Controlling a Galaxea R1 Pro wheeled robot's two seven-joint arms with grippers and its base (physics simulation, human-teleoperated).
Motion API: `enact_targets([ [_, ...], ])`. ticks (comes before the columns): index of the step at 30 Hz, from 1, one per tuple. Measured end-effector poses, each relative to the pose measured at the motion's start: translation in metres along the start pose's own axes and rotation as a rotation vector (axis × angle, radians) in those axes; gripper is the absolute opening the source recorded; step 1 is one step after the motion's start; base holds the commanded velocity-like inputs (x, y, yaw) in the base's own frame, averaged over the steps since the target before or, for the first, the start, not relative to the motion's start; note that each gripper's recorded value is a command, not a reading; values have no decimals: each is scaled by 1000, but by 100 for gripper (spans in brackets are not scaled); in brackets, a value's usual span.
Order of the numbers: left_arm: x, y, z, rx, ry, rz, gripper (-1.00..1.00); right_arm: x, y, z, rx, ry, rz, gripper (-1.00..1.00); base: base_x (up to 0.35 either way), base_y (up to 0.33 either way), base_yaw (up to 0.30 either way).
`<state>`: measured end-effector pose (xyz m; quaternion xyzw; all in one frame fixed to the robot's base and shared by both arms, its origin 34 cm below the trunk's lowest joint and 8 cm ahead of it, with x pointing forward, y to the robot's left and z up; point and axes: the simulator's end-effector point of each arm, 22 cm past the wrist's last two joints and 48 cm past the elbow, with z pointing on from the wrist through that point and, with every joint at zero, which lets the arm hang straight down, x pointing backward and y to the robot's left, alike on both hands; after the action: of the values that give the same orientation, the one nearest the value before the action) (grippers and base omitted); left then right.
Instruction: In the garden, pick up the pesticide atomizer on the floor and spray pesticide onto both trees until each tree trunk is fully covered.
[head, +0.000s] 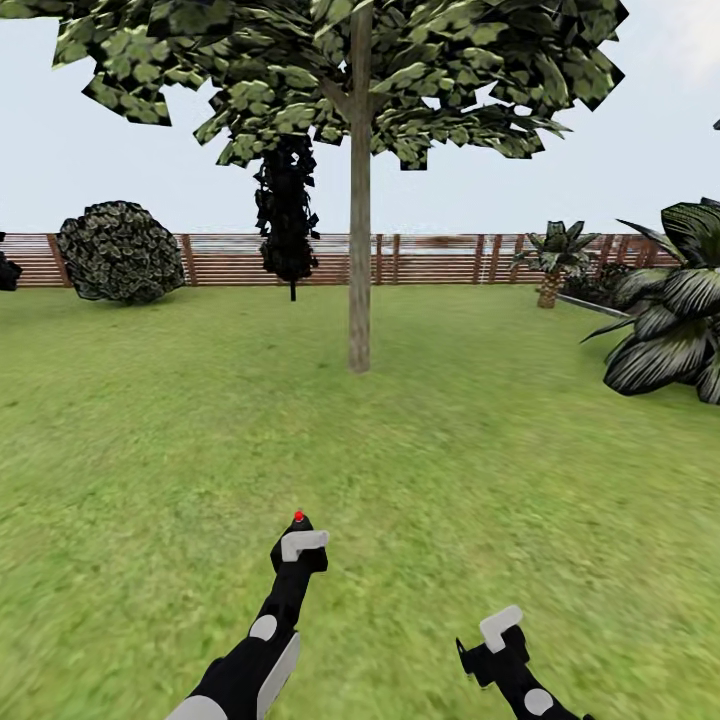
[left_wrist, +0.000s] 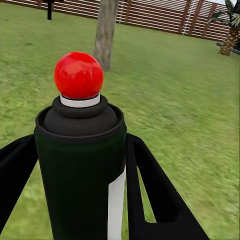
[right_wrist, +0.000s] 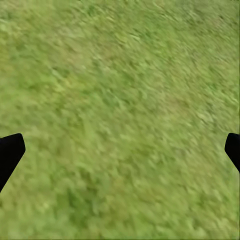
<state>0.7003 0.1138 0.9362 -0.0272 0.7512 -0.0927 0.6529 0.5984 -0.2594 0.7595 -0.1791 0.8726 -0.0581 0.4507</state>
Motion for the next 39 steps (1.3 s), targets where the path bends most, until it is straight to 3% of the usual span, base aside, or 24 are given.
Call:
enact_targets([
  [39,0,0,0,1,1,1,-100,0,0,0,0,0,0,100,350,0,0],
])
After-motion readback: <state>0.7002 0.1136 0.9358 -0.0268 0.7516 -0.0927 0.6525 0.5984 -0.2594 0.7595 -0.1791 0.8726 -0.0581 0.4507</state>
